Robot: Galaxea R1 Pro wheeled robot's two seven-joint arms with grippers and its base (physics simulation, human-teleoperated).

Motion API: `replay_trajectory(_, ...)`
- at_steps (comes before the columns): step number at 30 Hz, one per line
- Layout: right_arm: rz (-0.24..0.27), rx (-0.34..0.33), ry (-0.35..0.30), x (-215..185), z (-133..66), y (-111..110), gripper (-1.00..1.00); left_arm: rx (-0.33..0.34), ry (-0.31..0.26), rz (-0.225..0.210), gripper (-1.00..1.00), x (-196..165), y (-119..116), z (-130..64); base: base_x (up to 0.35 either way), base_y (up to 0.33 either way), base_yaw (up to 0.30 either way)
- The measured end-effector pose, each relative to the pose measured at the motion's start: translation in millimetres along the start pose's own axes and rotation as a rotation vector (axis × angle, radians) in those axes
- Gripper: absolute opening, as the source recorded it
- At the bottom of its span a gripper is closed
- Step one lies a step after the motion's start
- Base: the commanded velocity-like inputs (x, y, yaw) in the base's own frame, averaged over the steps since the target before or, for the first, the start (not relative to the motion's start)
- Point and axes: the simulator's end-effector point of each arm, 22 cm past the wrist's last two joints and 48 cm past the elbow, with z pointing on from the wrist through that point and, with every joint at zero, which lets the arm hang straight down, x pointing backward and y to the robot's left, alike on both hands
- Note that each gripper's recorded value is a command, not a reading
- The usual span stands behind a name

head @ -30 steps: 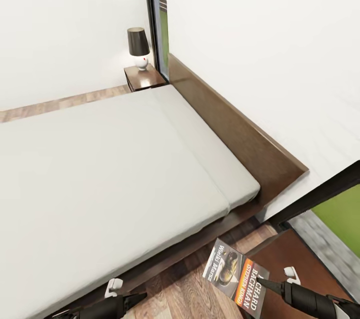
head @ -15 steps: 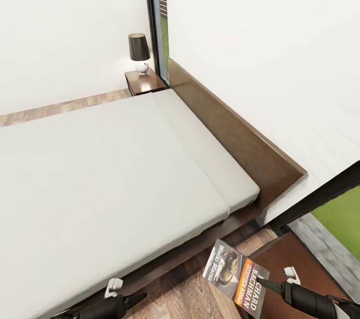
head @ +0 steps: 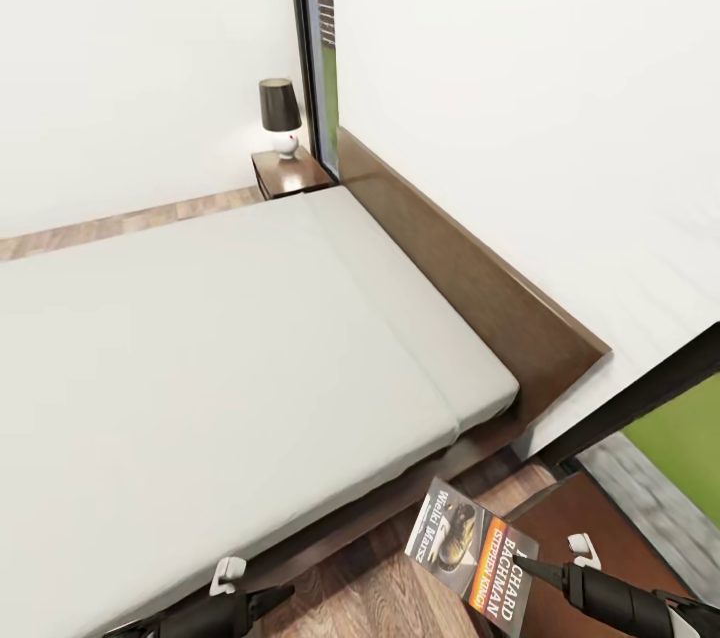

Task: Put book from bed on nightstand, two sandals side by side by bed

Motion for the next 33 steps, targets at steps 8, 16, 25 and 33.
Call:
replay_trajectory(8, -0.011, -0.004, -0.005, -3, -0.6, 4, -1.0, 0.009, -0.005, 0.008, 1.0, -3, -6, 2.8, 0.0, 0.0, 0.0)
replay_trajectory(16, -0.022, 0.001, -0.01, -7, -1.1, 6, -1.0, 0.013, -0.011, 0.02, 1.0, -7, -10, 2.6, 0.0, 0.0, 0.0)
replay_trajectory(25, -0.034, 0.006, -0.017, -11, -1.8, 8, -1.0, 0.017, -0.018, 0.032, 1.0, -11, -14, 2.0, 0.0, 0.0, 0.0)
replay_trajectory(33, -0.045, 0.002, -0.022, -14, -2.4, 12, -1.0, 0.021, -0.023, 0.043, 1.0, -15, -17, 1.6, 0.0, 0.0, 0.0)
